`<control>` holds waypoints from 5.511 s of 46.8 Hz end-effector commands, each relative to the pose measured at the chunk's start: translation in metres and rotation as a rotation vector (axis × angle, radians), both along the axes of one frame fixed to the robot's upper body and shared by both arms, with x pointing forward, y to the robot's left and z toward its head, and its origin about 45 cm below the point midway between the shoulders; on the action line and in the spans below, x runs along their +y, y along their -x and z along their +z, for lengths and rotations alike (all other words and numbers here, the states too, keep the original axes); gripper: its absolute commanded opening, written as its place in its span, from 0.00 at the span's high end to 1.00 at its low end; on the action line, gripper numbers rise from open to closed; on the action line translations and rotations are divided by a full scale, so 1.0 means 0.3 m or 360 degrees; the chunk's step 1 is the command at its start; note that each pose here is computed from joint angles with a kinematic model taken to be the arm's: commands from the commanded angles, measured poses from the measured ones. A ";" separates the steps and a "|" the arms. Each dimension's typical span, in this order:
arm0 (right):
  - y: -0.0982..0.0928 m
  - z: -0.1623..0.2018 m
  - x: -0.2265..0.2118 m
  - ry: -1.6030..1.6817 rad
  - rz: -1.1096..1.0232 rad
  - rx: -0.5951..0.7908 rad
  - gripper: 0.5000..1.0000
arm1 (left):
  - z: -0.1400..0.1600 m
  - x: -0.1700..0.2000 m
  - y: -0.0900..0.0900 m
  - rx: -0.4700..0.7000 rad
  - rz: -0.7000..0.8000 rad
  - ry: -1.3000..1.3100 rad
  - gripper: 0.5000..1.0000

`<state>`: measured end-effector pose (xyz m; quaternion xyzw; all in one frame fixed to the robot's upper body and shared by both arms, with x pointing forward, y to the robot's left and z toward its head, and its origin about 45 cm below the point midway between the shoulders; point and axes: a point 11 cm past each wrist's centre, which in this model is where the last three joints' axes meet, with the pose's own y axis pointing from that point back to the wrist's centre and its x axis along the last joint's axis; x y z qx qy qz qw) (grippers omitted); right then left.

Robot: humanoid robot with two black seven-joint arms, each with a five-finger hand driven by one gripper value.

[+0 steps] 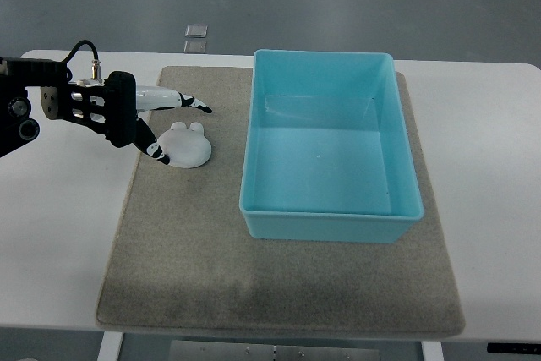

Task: Place white toy into blue box with left hand

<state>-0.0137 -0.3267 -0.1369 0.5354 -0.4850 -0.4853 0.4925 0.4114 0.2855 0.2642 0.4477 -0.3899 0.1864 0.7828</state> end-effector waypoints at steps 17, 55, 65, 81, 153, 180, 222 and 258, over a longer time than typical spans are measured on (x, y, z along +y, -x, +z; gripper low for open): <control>-0.002 0.000 0.000 0.0000 0.0000 -0.0002 0.13 | -0.020 -0.030 0.004 -0.0008 -0.0048 -0.0015 0.52; -0.002 0.000 0.000 0.0000 0.0000 -0.0002 0.13 | 0.092 -0.037 -0.039 -0.0137 -0.0033 0.0041 1.00; -0.002 0.000 0.000 0.0000 0.0000 -0.0002 0.13 | 0.171 -0.047 -0.070 -0.0274 -0.0007 0.0129 1.00; -0.002 0.000 0.000 0.0000 0.0000 -0.0002 0.13 | 0.307 -0.190 -0.117 -0.0532 -0.0051 0.0384 0.98; -0.002 0.000 0.000 0.0000 0.0000 -0.0002 0.13 | 0.008 -0.492 0.003 -0.0176 -0.0221 0.0621 0.46; -0.002 0.000 0.000 0.0000 0.0000 -0.0002 0.13 | 0.062 -0.483 -0.031 -0.0275 -0.0086 0.0814 0.03; 0.001 0.000 0.000 0.0000 0.0000 0.0001 0.13 | 0.167 -0.171 -0.249 0.0238 0.1116 0.2225 0.02; -0.002 0.000 0.000 0.0000 0.0000 -0.0002 0.13 | 0.050 0.031 -0.332 0.0539 0.1585 0.3003 0.02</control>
